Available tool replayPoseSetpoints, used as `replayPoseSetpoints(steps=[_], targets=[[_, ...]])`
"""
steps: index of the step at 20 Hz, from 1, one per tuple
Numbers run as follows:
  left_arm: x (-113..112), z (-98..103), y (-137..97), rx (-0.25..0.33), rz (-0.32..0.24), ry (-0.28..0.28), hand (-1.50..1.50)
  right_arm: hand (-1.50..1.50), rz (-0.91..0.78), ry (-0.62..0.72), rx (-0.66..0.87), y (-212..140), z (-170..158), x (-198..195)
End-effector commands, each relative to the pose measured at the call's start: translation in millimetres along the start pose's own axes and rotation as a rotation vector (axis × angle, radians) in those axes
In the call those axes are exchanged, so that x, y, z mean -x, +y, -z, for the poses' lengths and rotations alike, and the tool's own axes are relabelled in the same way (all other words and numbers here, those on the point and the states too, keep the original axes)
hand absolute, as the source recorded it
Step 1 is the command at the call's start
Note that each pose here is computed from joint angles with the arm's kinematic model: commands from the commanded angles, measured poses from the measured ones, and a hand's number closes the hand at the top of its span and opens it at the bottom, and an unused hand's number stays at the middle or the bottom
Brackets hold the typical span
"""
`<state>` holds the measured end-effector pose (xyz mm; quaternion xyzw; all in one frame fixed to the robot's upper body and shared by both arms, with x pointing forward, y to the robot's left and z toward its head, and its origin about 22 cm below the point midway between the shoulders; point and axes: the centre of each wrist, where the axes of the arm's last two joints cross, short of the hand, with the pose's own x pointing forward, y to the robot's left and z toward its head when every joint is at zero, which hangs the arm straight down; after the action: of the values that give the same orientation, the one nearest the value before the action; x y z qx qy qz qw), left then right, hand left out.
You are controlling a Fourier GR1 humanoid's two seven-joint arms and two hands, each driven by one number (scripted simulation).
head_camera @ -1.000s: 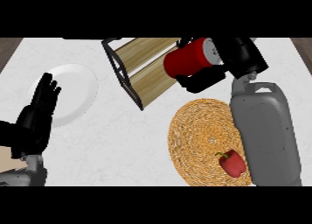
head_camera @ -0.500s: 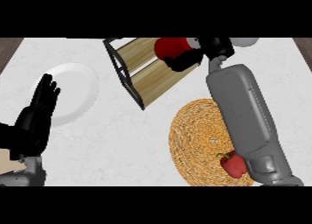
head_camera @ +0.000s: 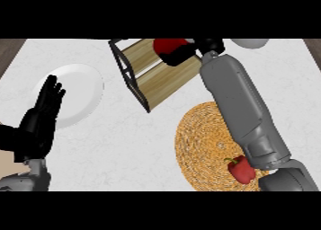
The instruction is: Pick the can from the placemat and place it in the tiered shelf
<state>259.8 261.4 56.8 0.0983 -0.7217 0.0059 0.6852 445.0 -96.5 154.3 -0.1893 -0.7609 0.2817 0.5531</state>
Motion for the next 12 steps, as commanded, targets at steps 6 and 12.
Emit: replayPoseSetpoints(steps=[6, 12], targets=[[-3, -2, -17, -0.017, -0.003, -0.007, 0.0, -1.5, 0.075, 0.024, -0.101, 13, 9, 15], [-10, 16, 2, -0.001, -0.001, 0.003, 0.0, -1.5, 0.168, -0.029, -0.074, 13, 18, 2]])
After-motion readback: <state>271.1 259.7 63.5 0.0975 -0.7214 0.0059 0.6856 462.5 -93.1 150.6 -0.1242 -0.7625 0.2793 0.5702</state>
